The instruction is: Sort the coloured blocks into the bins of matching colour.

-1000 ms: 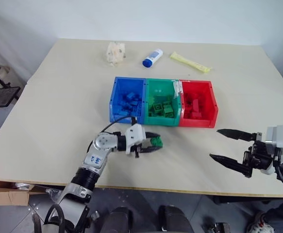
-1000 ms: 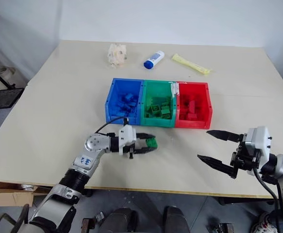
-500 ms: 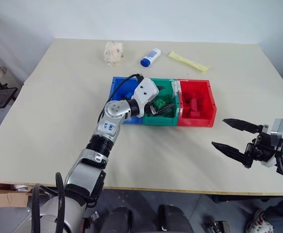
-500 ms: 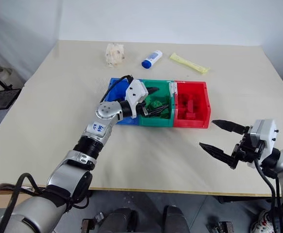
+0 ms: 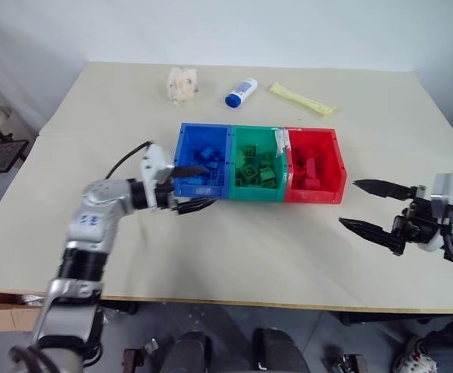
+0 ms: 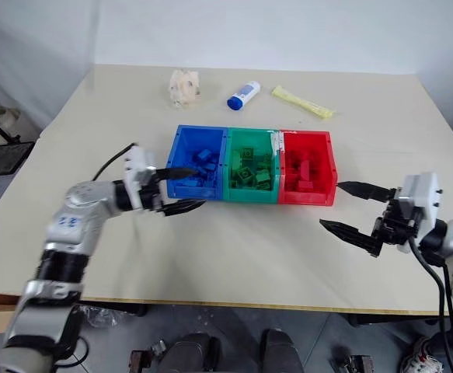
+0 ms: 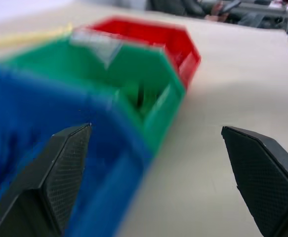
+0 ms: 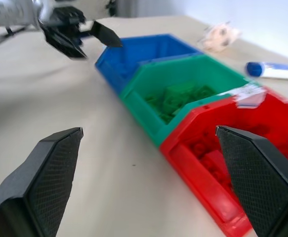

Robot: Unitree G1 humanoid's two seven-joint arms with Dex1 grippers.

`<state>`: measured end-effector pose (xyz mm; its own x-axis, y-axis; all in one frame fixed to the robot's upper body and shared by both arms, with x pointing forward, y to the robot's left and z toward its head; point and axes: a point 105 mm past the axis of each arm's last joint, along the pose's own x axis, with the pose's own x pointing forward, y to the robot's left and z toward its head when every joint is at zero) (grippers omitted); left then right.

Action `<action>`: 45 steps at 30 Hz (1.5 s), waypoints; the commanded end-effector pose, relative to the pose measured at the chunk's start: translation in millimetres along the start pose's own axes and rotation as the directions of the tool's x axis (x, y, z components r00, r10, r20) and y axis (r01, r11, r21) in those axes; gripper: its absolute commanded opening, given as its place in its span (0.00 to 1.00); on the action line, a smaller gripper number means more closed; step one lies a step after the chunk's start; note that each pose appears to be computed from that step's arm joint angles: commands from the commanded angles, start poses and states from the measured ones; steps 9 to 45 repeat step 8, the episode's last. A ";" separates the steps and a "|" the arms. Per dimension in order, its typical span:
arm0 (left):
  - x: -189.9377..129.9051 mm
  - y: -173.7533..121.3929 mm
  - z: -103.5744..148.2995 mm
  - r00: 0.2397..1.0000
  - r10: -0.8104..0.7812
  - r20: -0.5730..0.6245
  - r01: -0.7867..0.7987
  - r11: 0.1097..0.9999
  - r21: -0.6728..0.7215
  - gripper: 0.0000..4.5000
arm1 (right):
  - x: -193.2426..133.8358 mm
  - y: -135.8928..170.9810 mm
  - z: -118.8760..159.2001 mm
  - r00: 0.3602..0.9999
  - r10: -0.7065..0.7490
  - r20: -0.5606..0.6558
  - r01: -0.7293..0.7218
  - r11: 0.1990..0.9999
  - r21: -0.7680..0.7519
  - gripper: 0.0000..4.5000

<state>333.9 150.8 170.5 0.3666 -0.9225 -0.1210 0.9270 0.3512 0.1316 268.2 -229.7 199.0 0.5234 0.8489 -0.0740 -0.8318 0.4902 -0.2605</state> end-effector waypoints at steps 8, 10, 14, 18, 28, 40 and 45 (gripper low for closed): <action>-70.4 20.5 -8.9 0.984 0.176 0.006 -0.174 0.973 0.154 1.00 | -12.7 -14.2 -12.9 0.992 0.043 -0.121 -0.050 0.997 -0.051 1.00; -70.4 20.5 -8.9 0.984 0.176 0.006 -0.174 0.973 0.154 1.00 | -12.7 -14.2 -12.9 0.992 0.043 -0.121 -0.050 0.997 -0.051 1.00; -70.4 20.5 -8.9 0.984 0.176 0.006 -0.174 0.973 0.154 1.00 | -12.7 -14.2 -12.9 0.992 0.043 -0.121 -0.050 0.997 -0.051 1.00; -70.4 20.5 -8.9 0.984 0.176 0.006 -0.174 0.973 0.154 1.00 | -12.7 -14.2 -12.9 0.992 0.043 -0.121 -0.050 0.997 -0.051 1.00; -70.4 20.5 -8.9 0.984 0.176 0.006 -0.174 0.973 0.154 1.00 | -12.7 -14.2 -12.9 0.992 0.043 -0.121 -0.050 0.997 -0.051 1.00; -70.4 20.5 -8.9 0.984 0.176 0.006 -0.174 0.973 0.154 1.00 | -12.7 -14.2 -12.9 0.992 0.043 -0.121 -0.050 0.997 -0.051 1.00; -70.4 20.5 -8.9 0.984 0.176 0.006 -0.174 0.973 0.154 1.00 | -12.7 -14.2 -12.9 0.992 0.043 -0.121 -0.050 0.997 -0.051 1.00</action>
